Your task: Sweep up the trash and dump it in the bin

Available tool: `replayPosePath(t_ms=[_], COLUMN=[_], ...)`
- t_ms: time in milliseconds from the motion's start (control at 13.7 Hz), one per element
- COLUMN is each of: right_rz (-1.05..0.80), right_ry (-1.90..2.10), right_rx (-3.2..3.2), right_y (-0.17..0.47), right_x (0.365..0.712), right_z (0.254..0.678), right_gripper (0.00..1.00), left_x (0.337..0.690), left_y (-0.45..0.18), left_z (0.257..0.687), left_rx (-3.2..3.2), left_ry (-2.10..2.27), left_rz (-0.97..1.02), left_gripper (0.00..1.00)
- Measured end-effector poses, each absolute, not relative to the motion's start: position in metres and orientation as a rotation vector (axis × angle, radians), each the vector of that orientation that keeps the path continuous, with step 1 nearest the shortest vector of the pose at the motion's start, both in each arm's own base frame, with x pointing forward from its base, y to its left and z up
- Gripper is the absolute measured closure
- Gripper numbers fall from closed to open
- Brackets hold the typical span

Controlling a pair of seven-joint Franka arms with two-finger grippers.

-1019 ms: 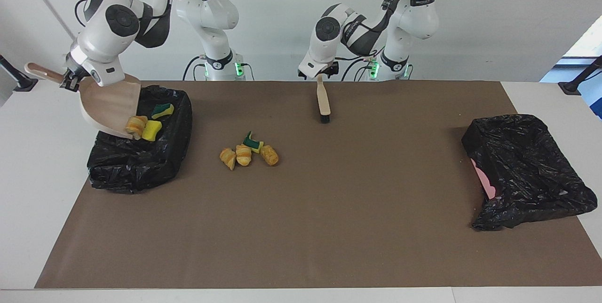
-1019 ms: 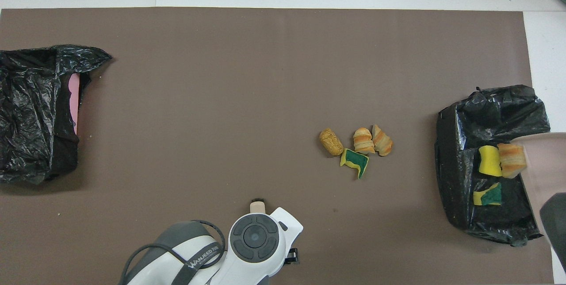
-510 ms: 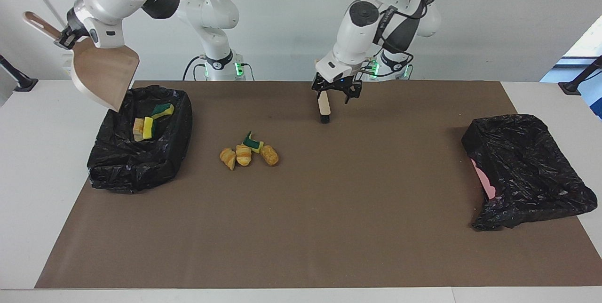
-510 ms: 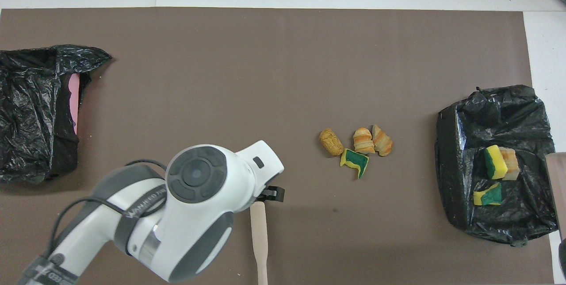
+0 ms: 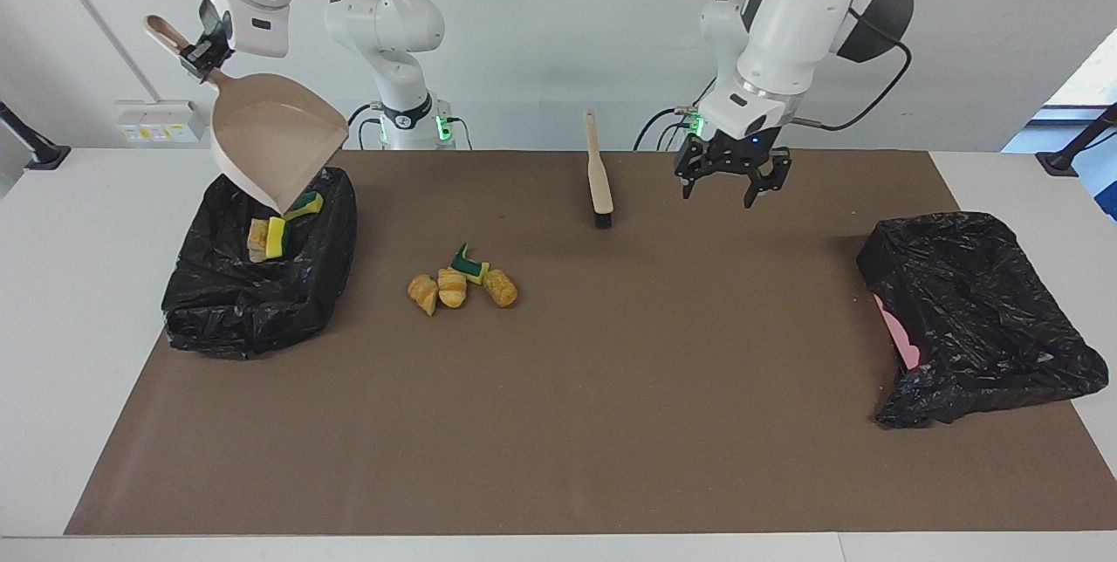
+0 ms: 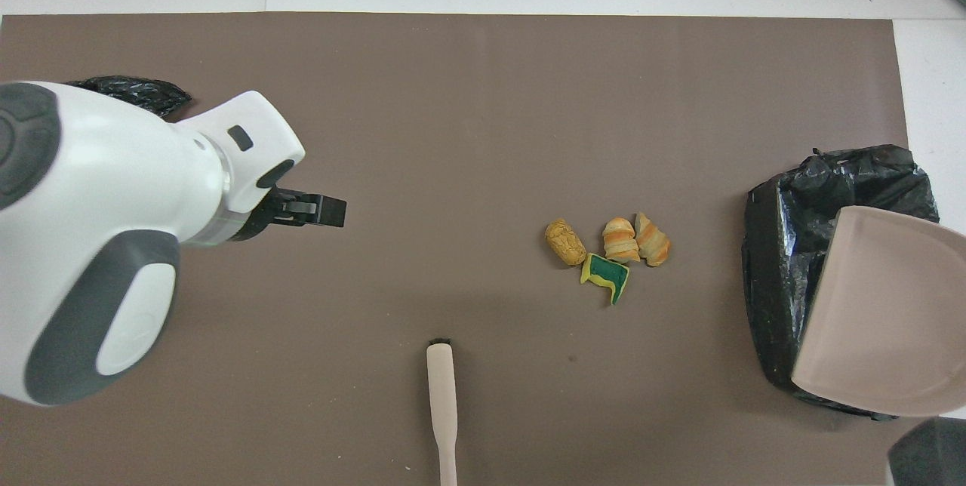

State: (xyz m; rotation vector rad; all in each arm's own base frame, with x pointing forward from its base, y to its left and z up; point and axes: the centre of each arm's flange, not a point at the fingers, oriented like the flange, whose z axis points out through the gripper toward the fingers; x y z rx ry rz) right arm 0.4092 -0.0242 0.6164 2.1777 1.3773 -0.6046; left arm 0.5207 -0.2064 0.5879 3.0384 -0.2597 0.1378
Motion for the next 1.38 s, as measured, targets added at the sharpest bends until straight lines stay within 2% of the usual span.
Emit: replayPosePath(t_ms=[218,437,728,1019,1383], right_rz=[-0.420,-0.282,-0.143,-0.044,0.038], right_ry=[1.183,0.915,0.679,0.278,0.010], right_rx=[2.411,2.612,2.757,3.008,3.165], right_y=[0.009,0.069,0.154,0.255,0.363], right_x=[0.430,0.458,0.514,0.572,0.596], right_z=[0.615,0.600,0.552,0.491,0.443], right_gripper=[0.68,0.68,0.68,0.68,0.68], left_x=[0.534,0.541,0.542,0.535,0.536], left_y=[-0.149,-0.115,-0.090,-0.081,-0.070], left_z=[0.625,0.636,0.634,0.637,0.638], left_rx=[3.046,3.050,3.062,3.057,3.093], left_ry=[-0.275,-0.286,-0.296,-0.419,-0.553], left_rz=[0.153,0.162,0.101,0.023,0.011], left_gripper=[0.00,0.00,0.00,0.00,0.00])
